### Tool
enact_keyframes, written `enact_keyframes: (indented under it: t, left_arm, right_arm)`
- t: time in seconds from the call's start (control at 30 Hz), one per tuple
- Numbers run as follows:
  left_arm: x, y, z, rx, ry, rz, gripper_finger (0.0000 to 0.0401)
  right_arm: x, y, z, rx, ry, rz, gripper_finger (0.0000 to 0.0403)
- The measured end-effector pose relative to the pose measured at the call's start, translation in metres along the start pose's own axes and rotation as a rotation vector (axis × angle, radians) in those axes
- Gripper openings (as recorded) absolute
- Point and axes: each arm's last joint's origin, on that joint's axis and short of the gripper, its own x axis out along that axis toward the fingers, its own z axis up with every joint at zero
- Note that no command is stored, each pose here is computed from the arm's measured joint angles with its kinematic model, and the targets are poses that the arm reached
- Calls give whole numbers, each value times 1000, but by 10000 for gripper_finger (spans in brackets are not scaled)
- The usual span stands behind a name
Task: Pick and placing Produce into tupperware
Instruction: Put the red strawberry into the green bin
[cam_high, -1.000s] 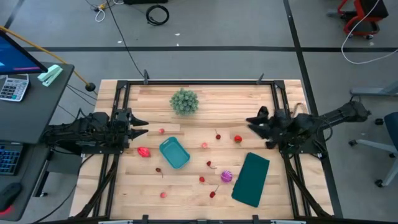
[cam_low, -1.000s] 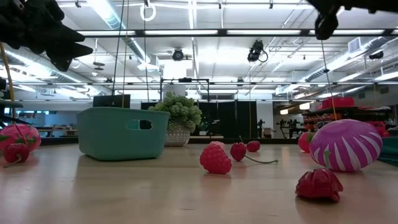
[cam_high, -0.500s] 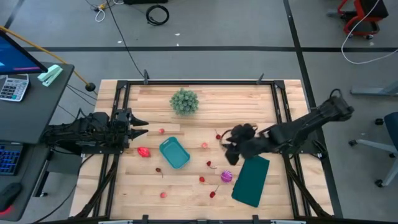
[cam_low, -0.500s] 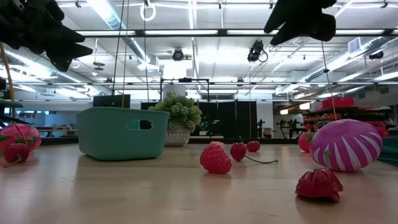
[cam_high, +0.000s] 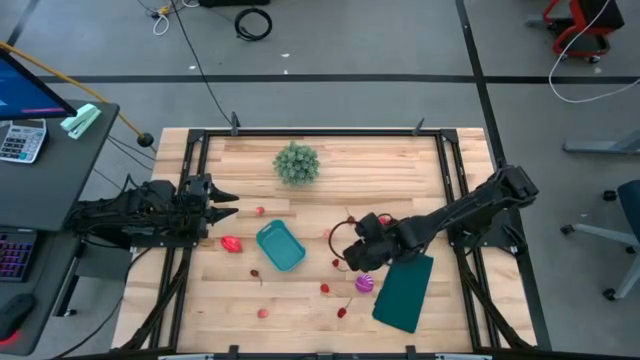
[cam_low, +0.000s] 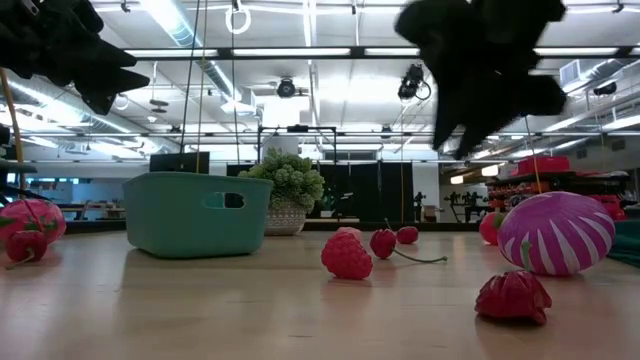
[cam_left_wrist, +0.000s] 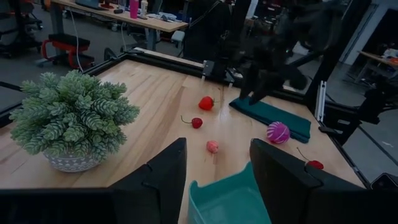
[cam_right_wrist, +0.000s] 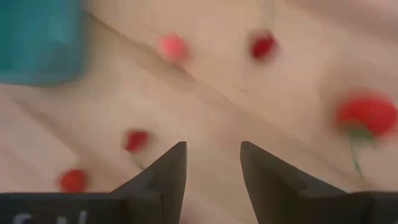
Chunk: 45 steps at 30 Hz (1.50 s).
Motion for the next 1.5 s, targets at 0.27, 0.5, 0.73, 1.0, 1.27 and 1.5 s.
enact_keyframes:
  t: [0.27,0.5,0.73,1.0,1.27,1.5]
  left_arm:
    - [0,0,-1,-13,14,4,181]
    - [0,0,-1,-15,14,4,184]
    - [0,0,-1,-19,14,4,182]
    - [0,0,-1,-22,15,4,182]
    - [0,0,-1,-21,15,4,180]
    - [0,0,-2,-19,16,4,177]
  right_arm:
    - [0,-21,-1,124,1,-210,159]
    - [7,-32,-3,244,-32,-275,159]
    - [18,-46,-10,264,-47,-327,159]
    - [31,-54,-16,304,-59,-304,159]
    - [44,-61,-22,317,-81,-269,159]
    - [49,-70,-25,303,-87,-295,159]
